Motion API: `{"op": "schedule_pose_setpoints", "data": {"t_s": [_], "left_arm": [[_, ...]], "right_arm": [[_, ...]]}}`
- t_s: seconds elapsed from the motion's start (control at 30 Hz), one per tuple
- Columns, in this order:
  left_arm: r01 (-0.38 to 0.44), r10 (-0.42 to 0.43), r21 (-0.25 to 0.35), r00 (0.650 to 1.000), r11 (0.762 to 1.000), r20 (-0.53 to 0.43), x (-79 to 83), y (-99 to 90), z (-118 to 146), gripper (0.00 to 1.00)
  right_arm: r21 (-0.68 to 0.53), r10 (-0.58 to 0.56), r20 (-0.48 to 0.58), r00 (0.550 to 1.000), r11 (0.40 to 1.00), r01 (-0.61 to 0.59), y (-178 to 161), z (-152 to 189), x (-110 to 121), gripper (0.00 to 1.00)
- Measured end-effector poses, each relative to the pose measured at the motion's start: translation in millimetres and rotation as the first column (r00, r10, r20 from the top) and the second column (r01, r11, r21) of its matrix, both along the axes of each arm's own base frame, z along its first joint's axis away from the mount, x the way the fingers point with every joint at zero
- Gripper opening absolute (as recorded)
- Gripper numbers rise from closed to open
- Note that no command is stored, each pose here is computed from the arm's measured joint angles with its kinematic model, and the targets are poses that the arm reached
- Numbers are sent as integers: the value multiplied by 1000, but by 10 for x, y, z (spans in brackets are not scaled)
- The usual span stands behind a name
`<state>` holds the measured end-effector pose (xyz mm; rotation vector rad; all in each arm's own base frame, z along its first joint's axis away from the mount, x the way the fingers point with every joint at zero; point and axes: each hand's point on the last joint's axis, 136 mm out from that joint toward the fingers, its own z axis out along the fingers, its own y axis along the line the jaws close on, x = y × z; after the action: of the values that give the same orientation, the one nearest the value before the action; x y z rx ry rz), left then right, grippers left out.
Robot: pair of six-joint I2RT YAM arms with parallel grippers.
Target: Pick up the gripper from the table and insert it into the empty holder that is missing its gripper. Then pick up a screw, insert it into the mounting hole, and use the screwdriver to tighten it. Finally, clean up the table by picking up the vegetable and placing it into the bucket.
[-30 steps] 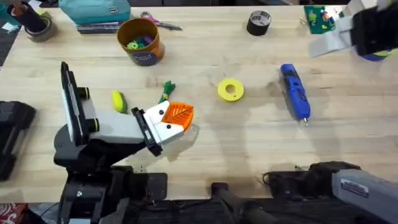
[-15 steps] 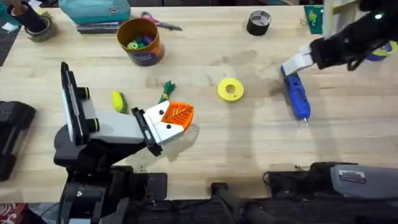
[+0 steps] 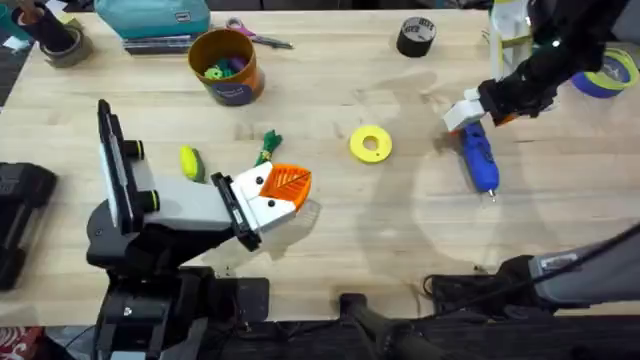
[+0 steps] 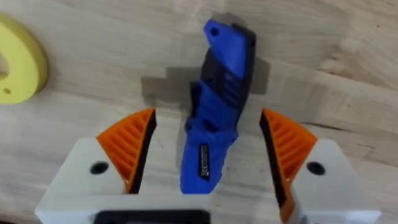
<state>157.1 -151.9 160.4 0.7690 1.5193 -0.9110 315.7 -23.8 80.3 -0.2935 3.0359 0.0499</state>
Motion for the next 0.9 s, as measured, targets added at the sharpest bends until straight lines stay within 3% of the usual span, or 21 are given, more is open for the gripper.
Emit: {"op": "schedule_pose_setpoints", "data": {"t_s": [0.47, 0.8, 0.9], "left_arm": [[0, 0, 0, 1000, 1000, 0, 0, 0, 0, 4], [0, 0, 0, 1000, 1000, 0, 0, 0, 0, 4], [0, 0, 0, 1000, 1000, 0, 0, 0, 0, 4]], "right_arm": [[5, -27, -51, 998, 1000, 28, -100, -366, 106, 995], [4, -28, -77, 997, 1000, 28, -104, -441, 85, 994], [-3, -28, -76, 997, 1000, 28, -116, -441, 88, 916]]}}
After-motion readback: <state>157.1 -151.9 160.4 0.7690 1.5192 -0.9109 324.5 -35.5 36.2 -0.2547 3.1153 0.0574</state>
